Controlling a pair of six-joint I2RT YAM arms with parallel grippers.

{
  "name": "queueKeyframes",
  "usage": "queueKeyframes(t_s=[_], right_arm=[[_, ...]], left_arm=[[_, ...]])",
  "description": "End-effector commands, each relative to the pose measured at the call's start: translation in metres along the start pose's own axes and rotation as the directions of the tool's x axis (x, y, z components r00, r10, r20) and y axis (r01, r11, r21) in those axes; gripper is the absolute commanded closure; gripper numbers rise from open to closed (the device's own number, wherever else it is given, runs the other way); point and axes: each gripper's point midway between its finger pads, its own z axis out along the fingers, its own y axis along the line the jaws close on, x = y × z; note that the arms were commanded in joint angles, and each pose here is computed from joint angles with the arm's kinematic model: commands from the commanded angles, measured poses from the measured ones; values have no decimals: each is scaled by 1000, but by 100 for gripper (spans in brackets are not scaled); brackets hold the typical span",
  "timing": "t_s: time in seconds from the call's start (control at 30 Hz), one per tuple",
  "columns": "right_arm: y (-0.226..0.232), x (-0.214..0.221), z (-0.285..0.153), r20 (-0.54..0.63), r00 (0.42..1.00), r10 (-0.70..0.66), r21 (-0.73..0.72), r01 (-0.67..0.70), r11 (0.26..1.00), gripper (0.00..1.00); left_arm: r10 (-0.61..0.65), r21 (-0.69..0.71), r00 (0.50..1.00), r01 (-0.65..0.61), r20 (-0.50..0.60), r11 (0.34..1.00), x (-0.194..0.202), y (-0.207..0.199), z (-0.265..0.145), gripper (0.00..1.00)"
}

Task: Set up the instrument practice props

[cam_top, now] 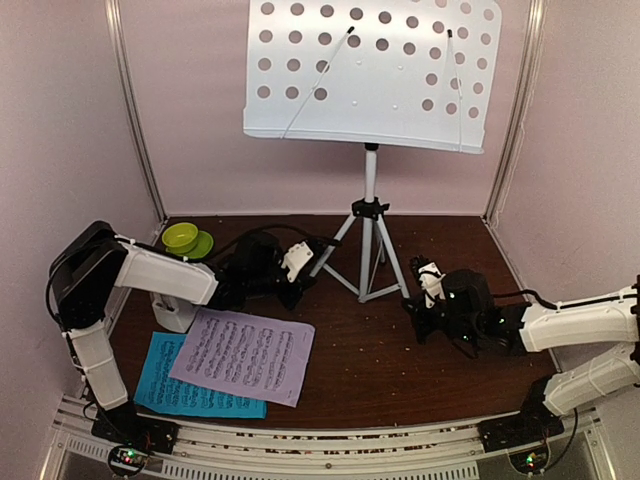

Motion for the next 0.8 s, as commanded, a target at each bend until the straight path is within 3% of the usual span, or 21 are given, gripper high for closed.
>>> queueKeyframes(t_s=[0.0, 0.4, 0.77], right_arm=[[-65, 43, 0, -89, 991, 105, 316, -72, 946, 100], [-48, 12, 47, -100, 992, 76, 290, -44, 956, 100], [-61, 47, 8, -112, 982, 150, 294, -111, 949, 100]], left_arm=[[-164, -355, 983, 126, -80, 927, 41, 115, -19, 100], [-211, -371, 972, 159, -105, 915, 36, 127, 13, 100], [-159, -351, 978, 103, -133, 931, 53, 113, -12, 100]])
